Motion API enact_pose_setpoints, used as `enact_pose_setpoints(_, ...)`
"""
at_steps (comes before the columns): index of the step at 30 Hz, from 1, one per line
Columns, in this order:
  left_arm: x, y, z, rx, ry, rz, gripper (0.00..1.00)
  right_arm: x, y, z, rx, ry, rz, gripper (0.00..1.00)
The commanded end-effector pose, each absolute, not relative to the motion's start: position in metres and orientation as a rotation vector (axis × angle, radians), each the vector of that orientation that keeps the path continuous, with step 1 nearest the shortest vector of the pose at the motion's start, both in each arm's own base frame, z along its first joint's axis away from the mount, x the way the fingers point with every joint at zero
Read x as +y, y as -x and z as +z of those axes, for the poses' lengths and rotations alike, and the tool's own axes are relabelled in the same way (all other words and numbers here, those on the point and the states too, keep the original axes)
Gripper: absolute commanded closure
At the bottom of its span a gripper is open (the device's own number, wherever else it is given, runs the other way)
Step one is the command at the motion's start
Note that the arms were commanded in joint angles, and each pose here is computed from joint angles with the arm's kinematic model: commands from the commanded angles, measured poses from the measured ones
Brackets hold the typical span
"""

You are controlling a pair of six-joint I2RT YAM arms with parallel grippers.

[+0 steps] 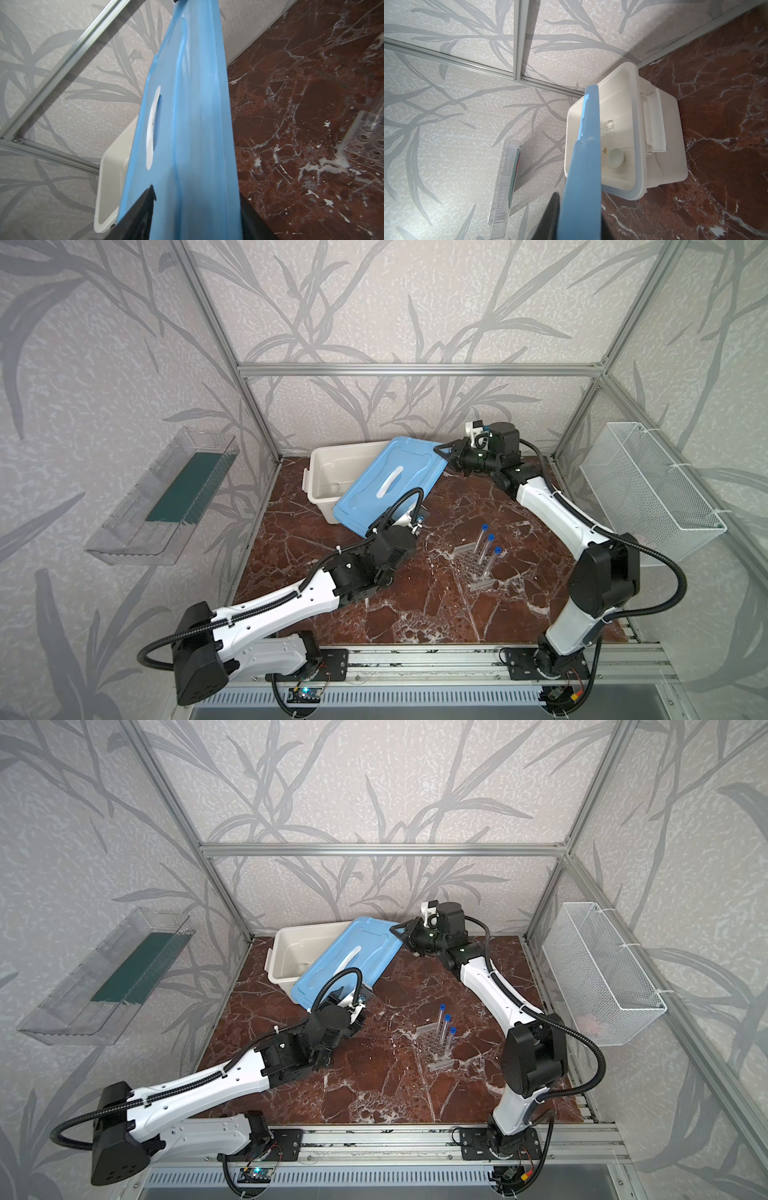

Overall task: Organize the chemistry lab equipment
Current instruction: 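Lower the blue lid onto the white bin with both grippers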

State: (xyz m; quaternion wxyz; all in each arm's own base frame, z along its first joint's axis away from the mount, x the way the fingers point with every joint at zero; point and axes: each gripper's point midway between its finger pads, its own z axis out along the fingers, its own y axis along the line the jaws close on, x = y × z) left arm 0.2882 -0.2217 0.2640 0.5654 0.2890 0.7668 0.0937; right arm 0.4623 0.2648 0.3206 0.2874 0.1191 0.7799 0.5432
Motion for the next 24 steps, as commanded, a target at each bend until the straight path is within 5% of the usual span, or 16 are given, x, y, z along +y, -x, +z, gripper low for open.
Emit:
enact_pose_setpoints(1,-0.215,-0.288,0.277,1.873,-0.461,-0.063,0.37,0.257,-0.484,0.312,2.015,-0.336,1.372,0.80)
enact_pose_setpoints(11,-0.167,-0.293,0.303,1.982,-0.013,-0.442,0.22,0.245,-0.500,0.297,1.941,-0.467,1.337,0.82)
enact_pose_setpoints(24,-0.071,-0.358,0.258,2.156,0.399,-0.264,0.22,0.247,-0.521,0.250,1.939,-0.630,1.232,0.80)
